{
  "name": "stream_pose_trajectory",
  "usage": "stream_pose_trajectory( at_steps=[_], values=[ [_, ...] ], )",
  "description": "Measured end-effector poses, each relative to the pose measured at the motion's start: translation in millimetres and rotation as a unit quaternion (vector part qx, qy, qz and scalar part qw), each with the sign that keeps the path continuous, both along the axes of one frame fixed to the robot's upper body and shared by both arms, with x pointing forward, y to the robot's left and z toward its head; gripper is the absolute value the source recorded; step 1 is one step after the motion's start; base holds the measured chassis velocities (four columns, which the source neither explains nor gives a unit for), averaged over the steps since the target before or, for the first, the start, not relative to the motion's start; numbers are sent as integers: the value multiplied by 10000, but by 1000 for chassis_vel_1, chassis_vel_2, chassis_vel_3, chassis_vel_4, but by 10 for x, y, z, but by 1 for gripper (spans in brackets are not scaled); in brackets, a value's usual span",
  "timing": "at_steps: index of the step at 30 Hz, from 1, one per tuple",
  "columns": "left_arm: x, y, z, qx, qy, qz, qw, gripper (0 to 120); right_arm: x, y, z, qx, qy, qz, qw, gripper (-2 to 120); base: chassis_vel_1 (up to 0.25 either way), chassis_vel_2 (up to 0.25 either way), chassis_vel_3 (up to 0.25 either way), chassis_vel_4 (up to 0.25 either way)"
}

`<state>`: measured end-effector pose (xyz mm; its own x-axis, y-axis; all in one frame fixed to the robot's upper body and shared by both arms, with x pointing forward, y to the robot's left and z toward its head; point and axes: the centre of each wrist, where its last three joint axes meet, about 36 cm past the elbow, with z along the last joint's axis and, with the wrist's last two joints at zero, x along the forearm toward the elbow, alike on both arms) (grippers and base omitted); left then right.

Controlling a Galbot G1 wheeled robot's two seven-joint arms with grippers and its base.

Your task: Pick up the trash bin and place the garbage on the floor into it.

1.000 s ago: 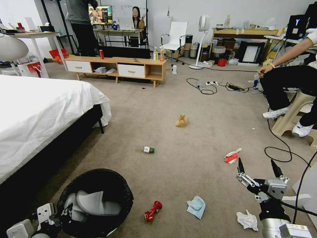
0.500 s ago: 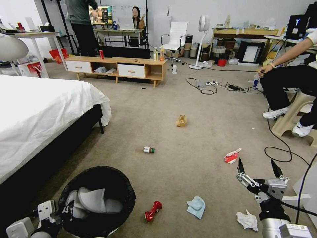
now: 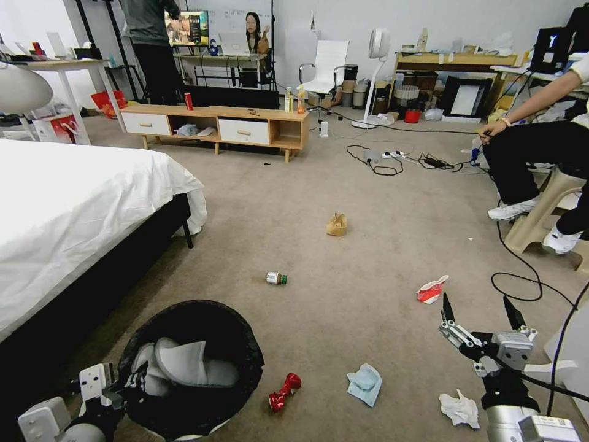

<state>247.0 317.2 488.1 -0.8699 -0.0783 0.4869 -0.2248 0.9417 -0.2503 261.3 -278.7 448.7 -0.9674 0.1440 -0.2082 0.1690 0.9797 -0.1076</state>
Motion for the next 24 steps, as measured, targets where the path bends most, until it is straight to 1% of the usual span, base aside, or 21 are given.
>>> stream_pose_trajectory(
  at_steps=[12, 24],
  values=[
    [-14, 44, 23, 82, -46, -6, 10000, 7, 0, 0, 0, 0, 0, 0, 10000, 100, 0, 0, 0, 0],
    [-2, 34, -26, 69, 3, -14, 10000, 7, 0, 0, 0, 0, 0, 0, 10000, 100, 0, 0, 0, 0]
  ],
)
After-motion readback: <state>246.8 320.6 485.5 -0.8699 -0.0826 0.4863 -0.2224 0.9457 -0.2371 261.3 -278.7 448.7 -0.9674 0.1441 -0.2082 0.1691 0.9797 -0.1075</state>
